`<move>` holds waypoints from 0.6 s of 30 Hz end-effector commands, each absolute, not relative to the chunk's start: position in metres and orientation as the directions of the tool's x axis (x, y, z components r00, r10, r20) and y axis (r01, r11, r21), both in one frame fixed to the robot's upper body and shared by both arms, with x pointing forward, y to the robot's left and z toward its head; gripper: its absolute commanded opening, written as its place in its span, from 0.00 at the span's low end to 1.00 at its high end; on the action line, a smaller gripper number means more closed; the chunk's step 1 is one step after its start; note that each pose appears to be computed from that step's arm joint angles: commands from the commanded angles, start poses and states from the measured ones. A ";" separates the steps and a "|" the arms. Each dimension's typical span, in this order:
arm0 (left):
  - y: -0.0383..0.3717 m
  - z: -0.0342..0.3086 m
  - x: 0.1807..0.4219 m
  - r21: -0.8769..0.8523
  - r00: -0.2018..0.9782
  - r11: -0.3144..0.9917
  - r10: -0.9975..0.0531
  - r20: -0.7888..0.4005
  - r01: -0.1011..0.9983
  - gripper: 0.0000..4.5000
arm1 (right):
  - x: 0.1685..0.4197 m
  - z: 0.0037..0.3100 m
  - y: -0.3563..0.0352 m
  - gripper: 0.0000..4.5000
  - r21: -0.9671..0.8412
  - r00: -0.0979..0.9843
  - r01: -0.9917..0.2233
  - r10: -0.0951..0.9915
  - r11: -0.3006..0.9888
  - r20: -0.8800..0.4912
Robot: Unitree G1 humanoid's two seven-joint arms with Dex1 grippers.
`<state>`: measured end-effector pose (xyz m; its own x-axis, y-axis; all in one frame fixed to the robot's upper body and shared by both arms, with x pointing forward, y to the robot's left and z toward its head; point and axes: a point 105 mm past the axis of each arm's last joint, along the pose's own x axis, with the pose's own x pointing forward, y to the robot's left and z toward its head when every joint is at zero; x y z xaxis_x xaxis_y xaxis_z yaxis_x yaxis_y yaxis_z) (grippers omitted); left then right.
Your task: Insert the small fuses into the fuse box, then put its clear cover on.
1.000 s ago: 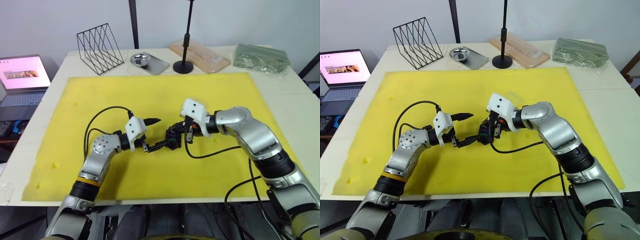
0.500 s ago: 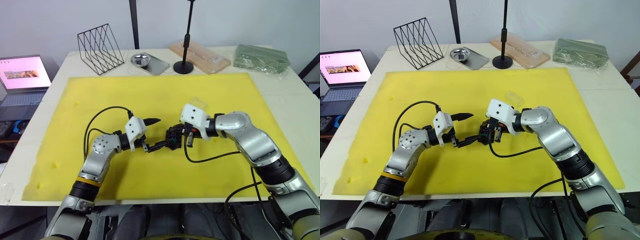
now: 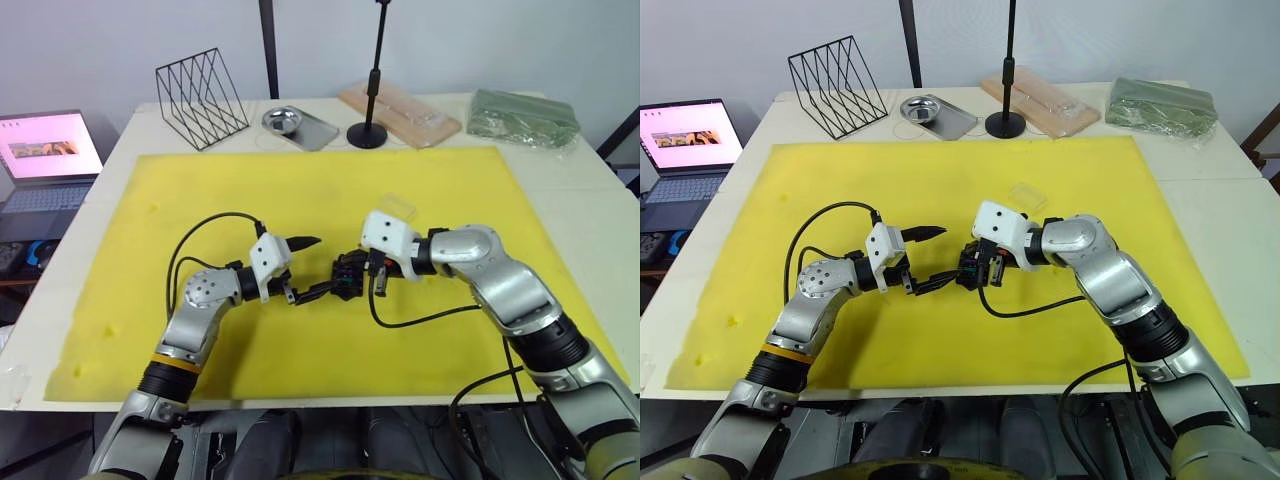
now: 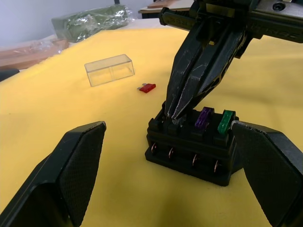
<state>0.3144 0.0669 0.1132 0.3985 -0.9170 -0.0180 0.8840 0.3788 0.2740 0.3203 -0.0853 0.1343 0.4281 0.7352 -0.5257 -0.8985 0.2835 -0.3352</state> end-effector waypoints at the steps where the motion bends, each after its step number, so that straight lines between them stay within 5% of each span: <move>1: 0.070 0.129 0.312 0.317 0.382 0.367 -0.924 0.017 0.874 1.00 | 0.323 0.122 -0.092 0.01 -0.284 0.426 -0.904 0.732 0.321 -0.531; 18: 0.118 0.166 0.313 0.403 0.376 0.329 -0.926 -0.042 0.854 1.00 | 0.307 0.203 -0.118 0.01 -0.352 0.518 -0.838 0.811 0.417 -0.271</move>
<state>0.3118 0.1081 0.1431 0.3644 -0.9282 -0.0754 0.8824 0.3182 0.3466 0.3113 -0.1104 0.1863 0.4930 0.8140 -0.3072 -0.8618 0.4086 -0.3005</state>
